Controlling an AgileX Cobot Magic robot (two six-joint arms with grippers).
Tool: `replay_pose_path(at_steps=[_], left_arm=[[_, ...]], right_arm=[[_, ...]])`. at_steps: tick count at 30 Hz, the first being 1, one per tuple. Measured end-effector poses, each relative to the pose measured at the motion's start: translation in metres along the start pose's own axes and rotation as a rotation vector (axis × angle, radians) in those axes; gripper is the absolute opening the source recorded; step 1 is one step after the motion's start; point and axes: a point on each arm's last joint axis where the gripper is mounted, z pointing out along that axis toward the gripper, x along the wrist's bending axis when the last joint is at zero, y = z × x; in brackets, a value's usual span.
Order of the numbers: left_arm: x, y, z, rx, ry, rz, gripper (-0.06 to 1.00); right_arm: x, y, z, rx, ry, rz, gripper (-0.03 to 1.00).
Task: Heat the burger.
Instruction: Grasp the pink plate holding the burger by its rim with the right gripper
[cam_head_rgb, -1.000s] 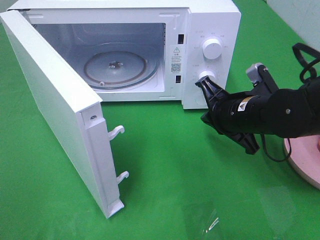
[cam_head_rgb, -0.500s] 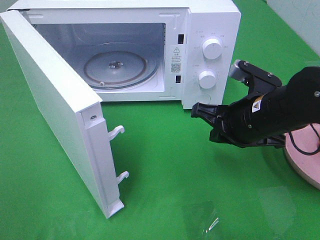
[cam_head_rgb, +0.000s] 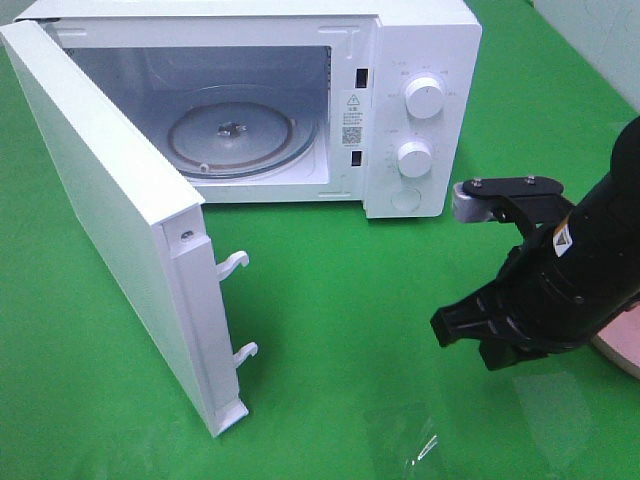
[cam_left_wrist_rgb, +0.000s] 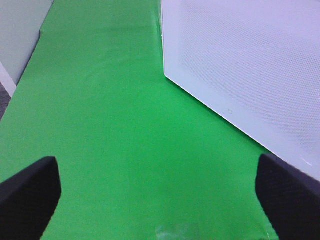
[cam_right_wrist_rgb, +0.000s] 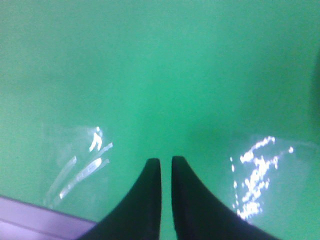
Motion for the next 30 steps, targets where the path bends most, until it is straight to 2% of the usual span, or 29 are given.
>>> replay_pose_path(at_steps=[2,4,9,17,19,22,23,24,25,26,27,28,29,30], left_arm=[[0.000,0.000,0.000,0.000,0.000,0.000,0.98],[0.000,0.000,0.000,0.000,0.000,0.000,0.98],[0.000,0.000,0.000,0.000,0.000,0.000,0.98],[0.000,0.000,0.000,0.000,0.000,0.000,0.98],[0.000,0.000,0.000,0.000,0.000,0.000,0.98],[0.000,0.000,0.000,0.000,0.000,0.000,0.98],[0.000,0.000,0.000,0.000,0.000,0.000,0.98],[0.000,0.000,0.000,0.000,0.000,0.000,0.98],[0.000,0.000,0.000,0.000,0.000,0.000,0.98],[0.000,0.000,0.000,0.000,0.000,0.000,0.98],[0.000,0.000,0.000,0.000,0.000,0.000,0.98],[0.000,0.000,0.000,0.000,0.000,0.000,0.98],[0.000,0.000,0.000,0.000,0.000,0.000,0.98],[0.000,0.000,0.000,0.000,0.000,0.000,0.98]], right_arm=[[0.000,-0.003,-0.007,0.105,-0.020,-0.065,0.11],[-0.003,0.000,-0.012,0.142,-0.032,-0.091,0.11],[-0.010,0.006,-0.019,0.165,-0.048,-0.090,0.12],[-0.040,0.019,-0.031,0.179,-0.081,-0.129,0.14],[-0.057,0.024,-0.036,0.169,-0.111,-0.116,0.17],[-0.063,0.026,-0.038,0.163,-0.134,-0.121,0.22],[-0.069,0.027,-0.038,0.156,-0.158,-0.129,0.33],[-0.069,0.027,-0.038,0.156,-0.158,-0.129,0.33],[-0.071,0.027,-0.039,0.153,-0.166,-0.134,0.40],[-0.073,0.028,-0.039,0.147,-0.181,-0.145,0.56],[-0.073,0.028,-0.039,0.147,-0.181,-0.145,0.56],[-0.075,0.030,-0.039,0.132,-0.195,-0.158,0.75],[-0.075,0.030,-0.039,0.132,-0.195,-0.158,0.75],[-0.076,0.032,-0.039,0.108,-0.209,-0.175,0.90]])
